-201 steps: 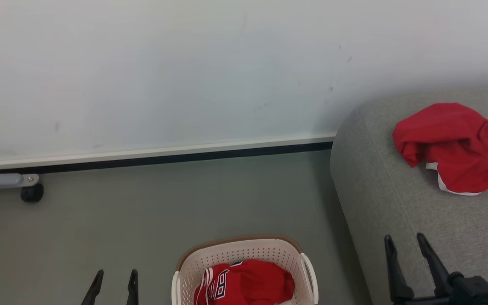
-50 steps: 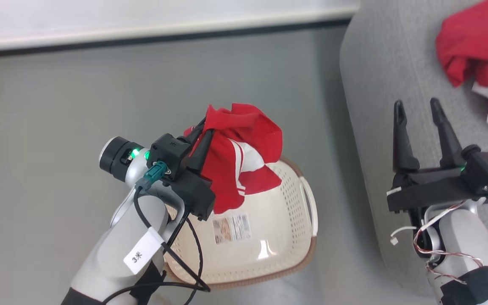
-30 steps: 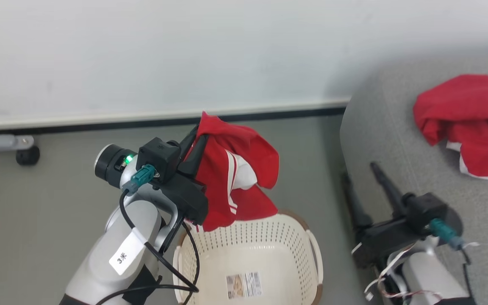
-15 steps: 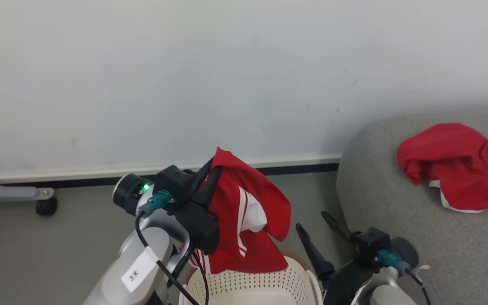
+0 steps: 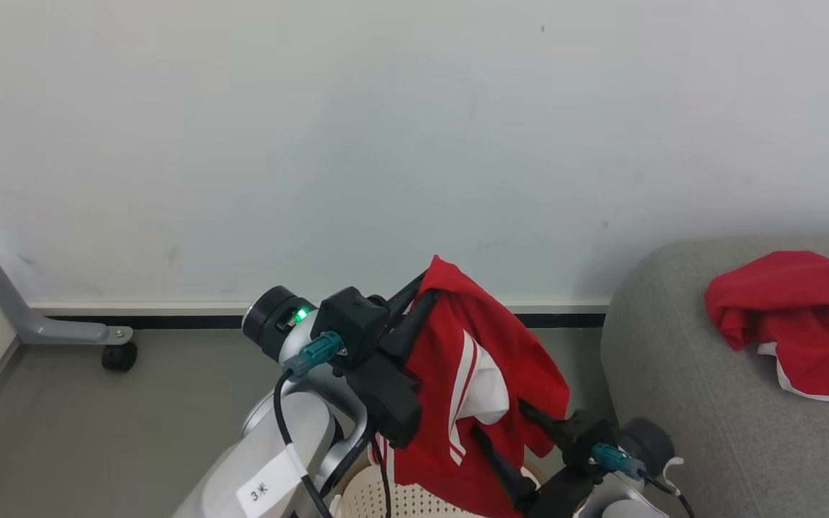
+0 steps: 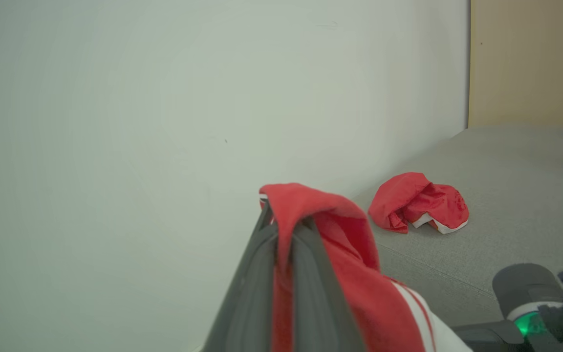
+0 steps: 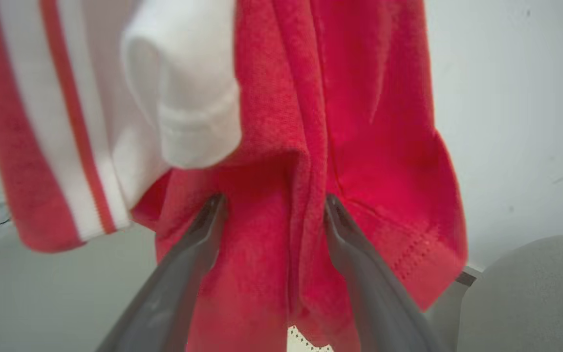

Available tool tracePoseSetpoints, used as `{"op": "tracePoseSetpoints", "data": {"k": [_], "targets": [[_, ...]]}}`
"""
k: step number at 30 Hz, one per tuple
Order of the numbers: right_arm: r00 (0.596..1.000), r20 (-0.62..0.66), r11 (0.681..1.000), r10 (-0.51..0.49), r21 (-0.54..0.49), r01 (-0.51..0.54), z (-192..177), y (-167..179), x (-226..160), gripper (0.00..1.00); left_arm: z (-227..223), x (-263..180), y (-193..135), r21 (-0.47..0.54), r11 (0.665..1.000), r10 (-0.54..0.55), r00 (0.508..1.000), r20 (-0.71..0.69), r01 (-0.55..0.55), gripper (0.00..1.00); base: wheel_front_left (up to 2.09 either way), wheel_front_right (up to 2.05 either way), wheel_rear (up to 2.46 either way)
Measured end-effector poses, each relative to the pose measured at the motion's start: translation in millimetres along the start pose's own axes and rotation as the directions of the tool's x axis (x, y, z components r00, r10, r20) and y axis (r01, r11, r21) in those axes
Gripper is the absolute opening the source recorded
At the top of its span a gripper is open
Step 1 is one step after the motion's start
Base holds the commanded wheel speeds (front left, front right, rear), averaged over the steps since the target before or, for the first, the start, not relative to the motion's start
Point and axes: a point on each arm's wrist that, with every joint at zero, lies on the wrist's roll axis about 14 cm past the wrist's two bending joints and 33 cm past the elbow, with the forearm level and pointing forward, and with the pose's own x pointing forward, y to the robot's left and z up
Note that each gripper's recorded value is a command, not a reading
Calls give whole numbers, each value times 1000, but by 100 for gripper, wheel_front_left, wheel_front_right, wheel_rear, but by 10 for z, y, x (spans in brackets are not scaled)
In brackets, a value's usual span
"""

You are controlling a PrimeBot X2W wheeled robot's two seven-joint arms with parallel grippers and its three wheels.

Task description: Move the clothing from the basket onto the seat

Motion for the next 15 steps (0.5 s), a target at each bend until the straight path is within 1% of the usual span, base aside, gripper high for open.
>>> {"op": "tracePoseSetpoints", "data": {"k": [7, 10, 11, 12, 13, 15], "targets": [[997, 1, 995, 73, -75, -73, 136, 102, 192, 100, 64, -64, -49, -7, 1000, -8, 1000, 9, 8, 0, 0, 0, 0], [996, 13, 993, 87, -85, -85, 222, 107, 259, 100, 71, -79, -47, -7, 1000, -9, 1000, 6, 9, 0, 0, 0, 0], [996, 12, 992, 92, -88, -90, 226, 114, 270, 43, 67, -83, -49, -10, 1000, -10, 1000, 4, 10, 0, 0, 0, 0], [995, 10, 992, 96, -84, -95, 224, 125, 277, 27, 63, -88, -50, -13, 1000, -9, 1000, 3, 9, 0, 0, 0, 0], [995, 6, 992, 99, -78, -98, 212, 135, 281, 0, 55, -91, -48, -16, 1000, -9, 1000, -3, 9, 0, 0, 0, 0], [995, 1, 992, 105, -74, -104, 199, 149, 288, 0, 38, -105, -30, -17, 1000, -6, 1000, -9, 6, 0, 0, 0, 0]]}}
